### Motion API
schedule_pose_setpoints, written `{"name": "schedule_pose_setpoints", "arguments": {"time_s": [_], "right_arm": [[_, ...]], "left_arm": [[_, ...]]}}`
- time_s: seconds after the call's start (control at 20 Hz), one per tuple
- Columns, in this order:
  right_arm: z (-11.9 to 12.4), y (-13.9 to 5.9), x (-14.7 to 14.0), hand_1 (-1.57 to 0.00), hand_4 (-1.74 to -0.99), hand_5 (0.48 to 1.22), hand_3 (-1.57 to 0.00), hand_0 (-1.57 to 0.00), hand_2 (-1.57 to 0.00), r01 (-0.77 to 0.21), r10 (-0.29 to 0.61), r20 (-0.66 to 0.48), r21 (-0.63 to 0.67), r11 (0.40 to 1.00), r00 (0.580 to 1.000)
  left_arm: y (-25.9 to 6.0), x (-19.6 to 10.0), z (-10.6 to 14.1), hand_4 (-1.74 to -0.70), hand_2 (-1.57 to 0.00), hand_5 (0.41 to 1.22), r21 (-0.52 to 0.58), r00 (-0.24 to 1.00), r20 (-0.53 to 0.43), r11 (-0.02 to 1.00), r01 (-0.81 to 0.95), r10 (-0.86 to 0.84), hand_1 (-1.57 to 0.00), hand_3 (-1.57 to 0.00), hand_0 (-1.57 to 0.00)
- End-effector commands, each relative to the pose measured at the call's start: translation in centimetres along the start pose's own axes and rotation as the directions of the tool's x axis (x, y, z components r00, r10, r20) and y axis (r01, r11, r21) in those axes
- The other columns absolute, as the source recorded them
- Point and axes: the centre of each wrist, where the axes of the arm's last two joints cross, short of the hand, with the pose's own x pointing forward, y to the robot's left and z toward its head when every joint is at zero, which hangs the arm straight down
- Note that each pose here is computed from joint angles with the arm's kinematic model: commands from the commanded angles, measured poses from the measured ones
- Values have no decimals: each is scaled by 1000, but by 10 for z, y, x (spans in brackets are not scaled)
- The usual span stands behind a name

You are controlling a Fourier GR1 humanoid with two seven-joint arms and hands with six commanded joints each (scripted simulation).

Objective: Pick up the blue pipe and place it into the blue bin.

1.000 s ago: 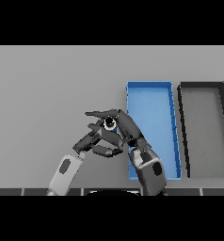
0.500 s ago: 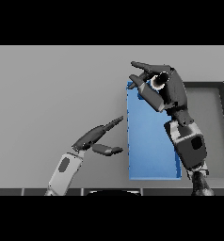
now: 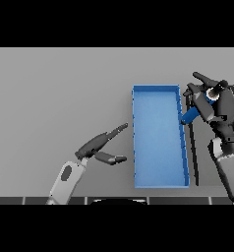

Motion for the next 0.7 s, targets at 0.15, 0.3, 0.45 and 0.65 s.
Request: {"name": "schedule_pose_setpoints", "arguments": {"time_s": [0.15,0.3,0.45,0.65], "right_arm": [[33,-11,-42,-1571,-1741,1221,-1571,-1571,-1571,5,-18,-158,-84,996,987],[53,-17,-73,-1571,-1741,1221,-1571,-1571,-1571,13,-66,-292,-182,983,954],[72,-16,-95,-1571,-1741,1221,-1571,-1571,-1571,-39,-72,-407,-260,965,911],[91,-4,-118,-1571,-1741,1221,-1255,-1571,-1571,-92,-92,-516,-319,943,852]], "left_arm": [[-2,3,-1,-875,1,422,8,1000,3,1000,-11,11,1,1,1],[0,2,2,-879,1,425,11,1000,-4,1000,-21,21,1,1,1],[-3,2,2,-882,1,427,0,1000,-10,1000,-22,22,1,1,1],[0,3,3,-887,1,420,3,1000,-4,1000,-18,18,1,1,1]]}}
